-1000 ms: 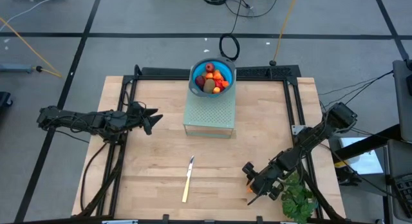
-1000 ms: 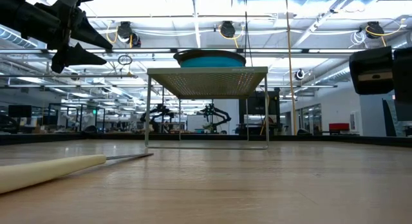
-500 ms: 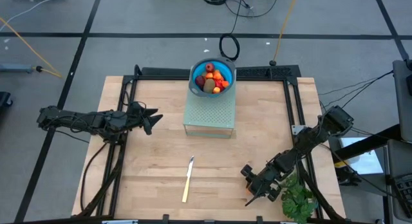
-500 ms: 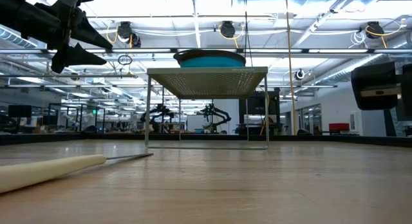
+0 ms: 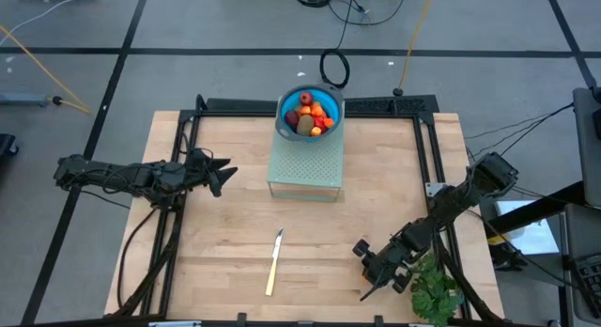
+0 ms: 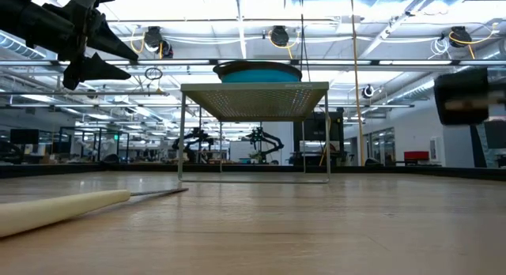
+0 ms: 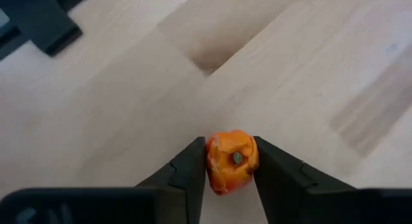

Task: Pick & Place Fruit
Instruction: Put the peach into the blue strainer bowl on the shelf

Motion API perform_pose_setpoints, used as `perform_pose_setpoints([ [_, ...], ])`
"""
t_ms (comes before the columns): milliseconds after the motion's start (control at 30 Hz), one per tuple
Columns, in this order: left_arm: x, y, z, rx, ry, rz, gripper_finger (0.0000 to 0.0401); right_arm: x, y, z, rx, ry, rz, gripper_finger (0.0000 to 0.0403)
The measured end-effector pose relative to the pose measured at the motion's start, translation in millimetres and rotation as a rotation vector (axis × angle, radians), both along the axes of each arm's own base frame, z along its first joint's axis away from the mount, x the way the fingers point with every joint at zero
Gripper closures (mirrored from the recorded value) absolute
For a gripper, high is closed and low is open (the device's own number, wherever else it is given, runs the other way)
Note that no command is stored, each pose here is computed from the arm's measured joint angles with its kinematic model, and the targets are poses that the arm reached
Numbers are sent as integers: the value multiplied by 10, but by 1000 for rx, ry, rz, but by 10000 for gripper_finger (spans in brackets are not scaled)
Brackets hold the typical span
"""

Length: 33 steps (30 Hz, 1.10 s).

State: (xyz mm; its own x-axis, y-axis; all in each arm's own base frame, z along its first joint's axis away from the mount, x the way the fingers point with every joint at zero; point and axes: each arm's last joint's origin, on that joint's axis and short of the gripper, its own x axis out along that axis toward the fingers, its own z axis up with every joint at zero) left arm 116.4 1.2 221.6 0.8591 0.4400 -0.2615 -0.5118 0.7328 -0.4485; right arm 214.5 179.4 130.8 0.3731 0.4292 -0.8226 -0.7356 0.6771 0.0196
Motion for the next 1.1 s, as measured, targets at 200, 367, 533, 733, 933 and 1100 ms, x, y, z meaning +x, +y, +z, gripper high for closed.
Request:
perform_pose_setpoints([
  [200,0,0,0,0,0,0,160,-13,-63,201,19,-63,-9,303],
  [367,0,0,0,-3,-2,1,160,-7,-190,407,54,-112,-50,303],
  [533,0,0,0,0,0,0,160,31,-369,646,109,-199,-118,304],
  [733,0,0,0,9,5,-3,160,76,-671,934,132,-342,-339,303],
  [933,0,0,0,9,5,-2,160,151,-927,1213,232,-524,-516,303],
  [1100,0,0,-1,8,6,-2,160,235,-1081,1434,387,-687,-619,304],
])
